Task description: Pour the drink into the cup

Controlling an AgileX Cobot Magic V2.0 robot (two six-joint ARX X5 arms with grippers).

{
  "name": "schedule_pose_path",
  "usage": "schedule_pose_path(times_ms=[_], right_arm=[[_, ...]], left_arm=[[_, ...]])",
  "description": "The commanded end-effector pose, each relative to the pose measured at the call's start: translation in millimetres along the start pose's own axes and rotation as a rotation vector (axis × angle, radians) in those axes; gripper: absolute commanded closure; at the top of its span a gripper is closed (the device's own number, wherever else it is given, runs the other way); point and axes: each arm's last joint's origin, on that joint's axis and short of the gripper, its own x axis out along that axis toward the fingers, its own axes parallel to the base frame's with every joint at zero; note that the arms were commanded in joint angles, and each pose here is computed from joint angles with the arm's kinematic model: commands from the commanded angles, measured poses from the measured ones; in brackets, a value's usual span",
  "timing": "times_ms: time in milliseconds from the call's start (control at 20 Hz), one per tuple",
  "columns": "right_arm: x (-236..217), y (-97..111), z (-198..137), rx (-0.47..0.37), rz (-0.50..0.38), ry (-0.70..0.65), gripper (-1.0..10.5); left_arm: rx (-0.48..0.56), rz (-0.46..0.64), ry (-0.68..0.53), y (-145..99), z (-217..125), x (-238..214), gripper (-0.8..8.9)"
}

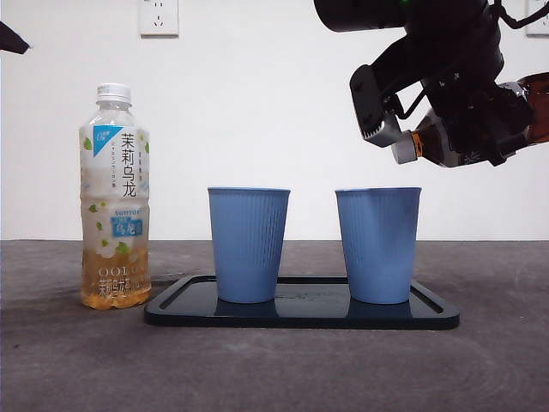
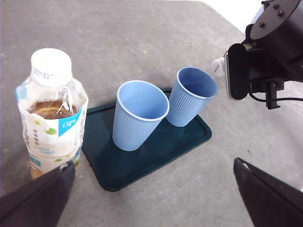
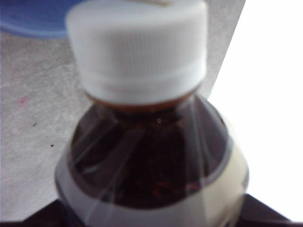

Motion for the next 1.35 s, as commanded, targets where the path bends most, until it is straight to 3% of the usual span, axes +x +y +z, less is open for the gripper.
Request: schedule_pose_path(times_ms=[50, 150, 250, 350, 550, 650, 750, 950, 1050, 1350], right_arm=[[-5, -7, 3, 0.045, -0.046, 0.011, 7.9], [-6, -7, 2, 0.129, -0.046, 0.007, 7.9], [-9, -10, -3, 0.272, -0.024, -0.019, 7.9], [-14, -16, -14, 0.455, 0.076, -0.098, 7.9], [-14, -41, -52, 0.917, 0.337, -0.361, 7.9], [-8, -48, -76, 1.133, 0.36, -0.517, 7.9], [0, -46, -93, 1.271, 0.331, -0.643, 7.9], [19, -26, -109, 1.428, 0.28, -0.891, 7.9], [31, -11, -106, 1.459, 0.291, -0.973, 7.9], [52, 45, -103, 1.557, 0.197, -1.114, 7.9]], left_arm=[[0.028, -0.006, -0.017, -2, 6, -1, 2.83], [0.025, -0.005, -0.011, -1, 5, 0, 2.83], [0.02, -0.004, 0.002, 0, 5, 2, 2.83], [0.019, -0.003, 0.004, 0, 5, 3, 2.83], [0.019, -0.003, 0.004, 0, 5, 3, 2.83], [0.019, -0.003, 0.004, 0, 5, 3, 2.83], [0.019, -0.003, 0.004, 0, 5, 3, 2.83], [0.02, -0.003, 0.004, 0, 5, 3, 2.83], [0.019, -0.003, 0.004, 0, 5, 3, 2.83], [0.019, -0.003, 0.004, 0, 5, 3, 2.83]])
